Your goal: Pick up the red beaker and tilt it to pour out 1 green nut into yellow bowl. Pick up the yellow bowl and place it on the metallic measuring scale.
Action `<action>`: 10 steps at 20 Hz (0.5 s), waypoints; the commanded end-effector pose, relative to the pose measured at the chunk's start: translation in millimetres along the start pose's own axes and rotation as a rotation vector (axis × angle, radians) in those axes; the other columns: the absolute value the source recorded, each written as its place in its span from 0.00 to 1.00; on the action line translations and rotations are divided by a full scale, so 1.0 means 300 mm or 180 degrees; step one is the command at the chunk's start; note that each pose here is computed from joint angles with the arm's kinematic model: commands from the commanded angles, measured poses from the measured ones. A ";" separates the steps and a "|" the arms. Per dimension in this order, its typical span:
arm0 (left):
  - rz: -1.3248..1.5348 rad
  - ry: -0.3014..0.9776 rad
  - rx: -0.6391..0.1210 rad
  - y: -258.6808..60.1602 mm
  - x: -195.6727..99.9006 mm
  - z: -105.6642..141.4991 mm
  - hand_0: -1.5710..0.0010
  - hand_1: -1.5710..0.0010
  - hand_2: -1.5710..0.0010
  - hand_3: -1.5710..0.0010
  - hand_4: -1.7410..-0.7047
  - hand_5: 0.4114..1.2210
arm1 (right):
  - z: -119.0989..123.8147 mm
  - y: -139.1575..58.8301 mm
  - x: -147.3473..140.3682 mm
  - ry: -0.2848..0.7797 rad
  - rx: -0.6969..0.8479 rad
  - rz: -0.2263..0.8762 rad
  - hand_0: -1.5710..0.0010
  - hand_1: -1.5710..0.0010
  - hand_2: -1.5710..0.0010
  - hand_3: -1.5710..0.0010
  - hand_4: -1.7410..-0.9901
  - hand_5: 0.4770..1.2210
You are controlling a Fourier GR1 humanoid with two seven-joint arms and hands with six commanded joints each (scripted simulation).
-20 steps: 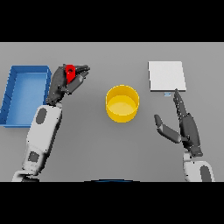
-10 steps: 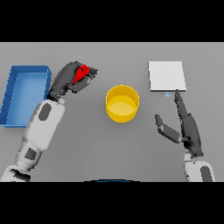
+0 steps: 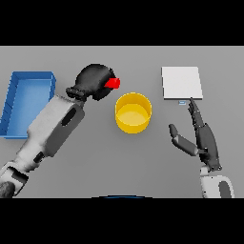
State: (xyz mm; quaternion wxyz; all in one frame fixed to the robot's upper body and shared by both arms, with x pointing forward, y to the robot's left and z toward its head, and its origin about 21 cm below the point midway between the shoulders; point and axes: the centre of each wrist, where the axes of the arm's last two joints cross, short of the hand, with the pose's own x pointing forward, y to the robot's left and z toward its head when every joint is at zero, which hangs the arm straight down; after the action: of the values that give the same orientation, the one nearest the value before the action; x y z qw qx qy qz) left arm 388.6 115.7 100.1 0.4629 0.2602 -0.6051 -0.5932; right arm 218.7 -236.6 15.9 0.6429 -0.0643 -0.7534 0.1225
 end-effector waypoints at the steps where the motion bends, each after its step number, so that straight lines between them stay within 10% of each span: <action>1: -0.0192 -0.0001 -0.0108 -0.005 0.018 -0.010 0.00 0.00 0.00 0.00 0.00 0.97 | -0.001 0.010 0.006 -0.0015 0.0006 0.0007 1.00 1.00 1.00 1.00 0.74 0.27; 10: -0.1782 -0.0274 -0.0743 0.041 0.114 -0.093 0.00 0.00 0.00 0.14 0.02 1.00 | 0.015 0.019 -0.002 0.0119 -0.0048 -0.0229 1.00 1.00 1.00 1.00 0.70 0.21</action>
State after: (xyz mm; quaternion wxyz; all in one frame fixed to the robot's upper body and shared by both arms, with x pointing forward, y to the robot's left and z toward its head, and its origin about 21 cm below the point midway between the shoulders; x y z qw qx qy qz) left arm 400.7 74.5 117.0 0.2818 0.3363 -0.4567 -0.7739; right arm 214.1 -231.7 13.1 0.6605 -0.0442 -0.7438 0.0924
